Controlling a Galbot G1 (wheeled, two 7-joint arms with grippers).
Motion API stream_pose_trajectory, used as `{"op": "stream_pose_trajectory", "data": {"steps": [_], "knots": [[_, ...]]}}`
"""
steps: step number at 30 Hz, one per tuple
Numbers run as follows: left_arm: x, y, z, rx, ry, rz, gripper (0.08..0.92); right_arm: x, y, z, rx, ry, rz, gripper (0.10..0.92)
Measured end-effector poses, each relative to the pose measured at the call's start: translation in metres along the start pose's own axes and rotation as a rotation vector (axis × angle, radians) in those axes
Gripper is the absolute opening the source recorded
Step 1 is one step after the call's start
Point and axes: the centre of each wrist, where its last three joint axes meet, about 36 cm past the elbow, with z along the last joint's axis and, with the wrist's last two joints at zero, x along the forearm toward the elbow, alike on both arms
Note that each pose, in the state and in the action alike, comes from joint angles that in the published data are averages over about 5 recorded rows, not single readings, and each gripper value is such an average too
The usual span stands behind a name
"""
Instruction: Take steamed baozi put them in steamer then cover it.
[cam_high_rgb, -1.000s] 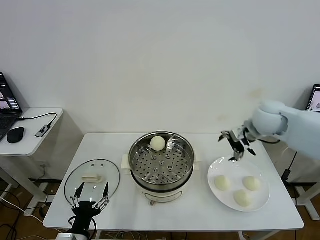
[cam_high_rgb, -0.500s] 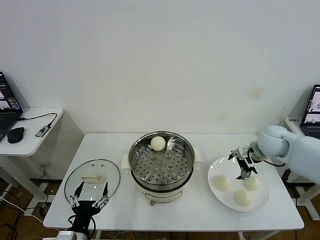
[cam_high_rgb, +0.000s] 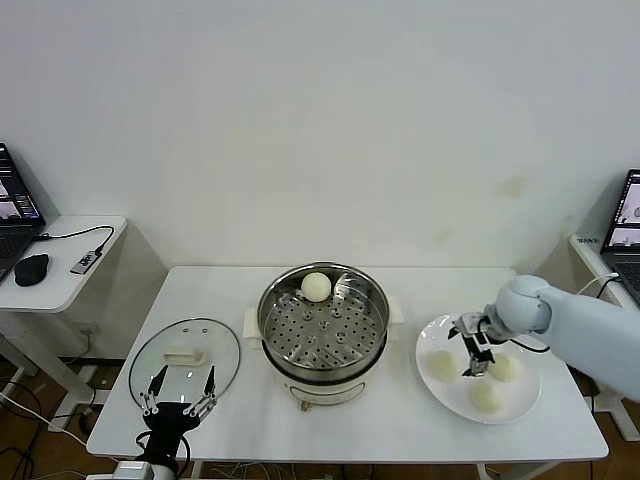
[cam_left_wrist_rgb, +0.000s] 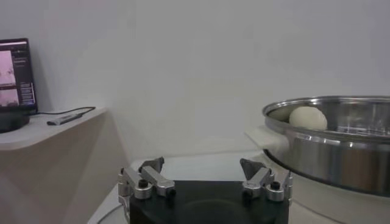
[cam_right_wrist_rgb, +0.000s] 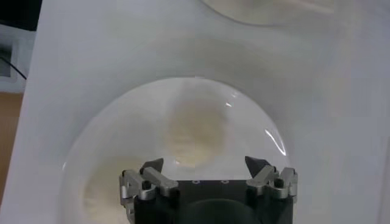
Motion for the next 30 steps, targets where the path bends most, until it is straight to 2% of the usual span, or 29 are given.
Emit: {"op": "stream_pose_trajectory", "data": {"steps": [9,18,24,30], "knots": [[-0.001,0.0,0.001,0.0,0.002,-0.003,0.823,-0.017,-0.003,-0.007,0.003,0.001,0.001,0.802],[-0.001,0.0,0.001,0.002,0.001,-0.004,0.823,-0.019,-0.005,-0.007,-0.004,0.003,0.002,0.609],[-0.001,0.0,0.0,0.001,-0.001,-0.003,0.823,-0.01,-0.008,-0.006,-0.017,-0.002,0.009,0.598],[-0.001,0.0,-0.002,-0.001,-0.006,0.002,0.823,0.017,-0.012,0.001,-0.039,-0.006,0.024,0.609]]}}
